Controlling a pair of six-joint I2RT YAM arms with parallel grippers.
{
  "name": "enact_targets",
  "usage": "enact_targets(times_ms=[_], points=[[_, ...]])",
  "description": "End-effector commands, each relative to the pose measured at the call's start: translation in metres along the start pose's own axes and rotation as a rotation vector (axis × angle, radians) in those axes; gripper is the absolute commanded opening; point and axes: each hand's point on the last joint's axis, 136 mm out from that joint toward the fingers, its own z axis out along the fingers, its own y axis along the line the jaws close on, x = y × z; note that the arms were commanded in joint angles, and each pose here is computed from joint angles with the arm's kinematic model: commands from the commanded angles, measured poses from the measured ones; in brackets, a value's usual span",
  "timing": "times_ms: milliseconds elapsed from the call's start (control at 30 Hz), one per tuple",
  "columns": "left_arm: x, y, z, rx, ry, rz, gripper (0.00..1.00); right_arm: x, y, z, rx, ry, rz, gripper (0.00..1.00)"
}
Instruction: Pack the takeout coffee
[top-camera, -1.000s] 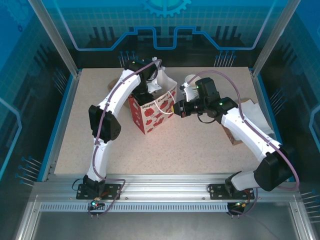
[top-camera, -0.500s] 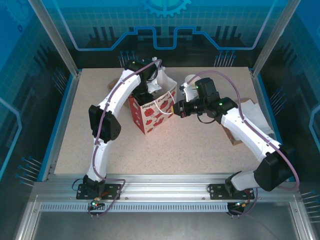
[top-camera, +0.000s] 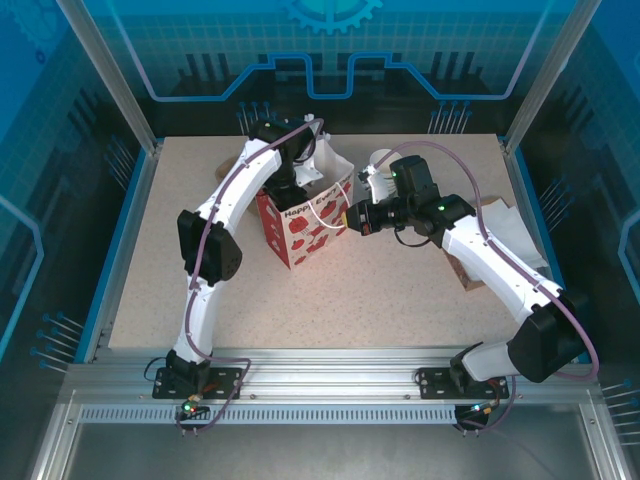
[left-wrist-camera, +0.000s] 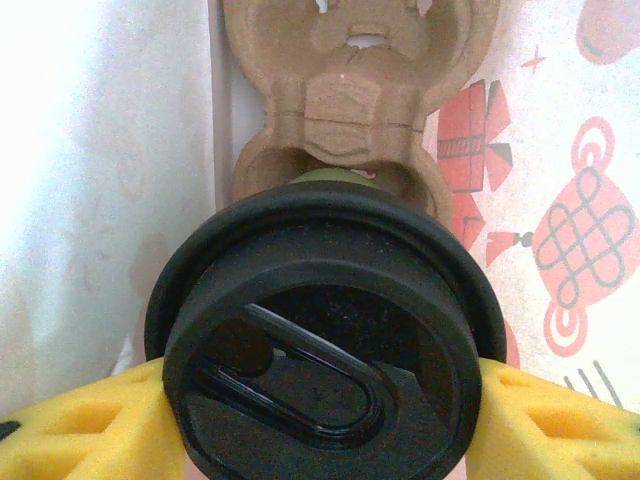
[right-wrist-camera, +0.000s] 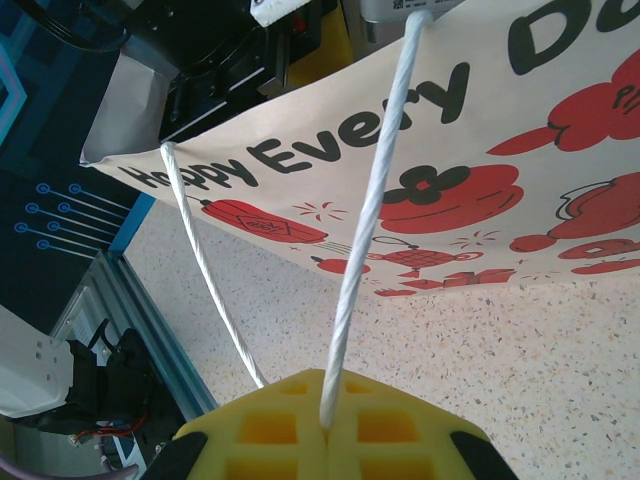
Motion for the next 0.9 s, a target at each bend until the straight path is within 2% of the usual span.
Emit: enact_targets(times_ms=[0, 867], points=[[0.0018, -0.0055, 0.0030, 0.023, 0.011, 0.015, 0.47, 0.0012, 0.0057, 0.0024, -0.004, 0.016, -0.020, 0.04], [0.0104, -0.0014, 0.0087, 0.006, 0.052, 0.008, 0.47, 0.0005, 0.0062, 0.0026, -0.003, 0.015, -0.022, 0.04]])
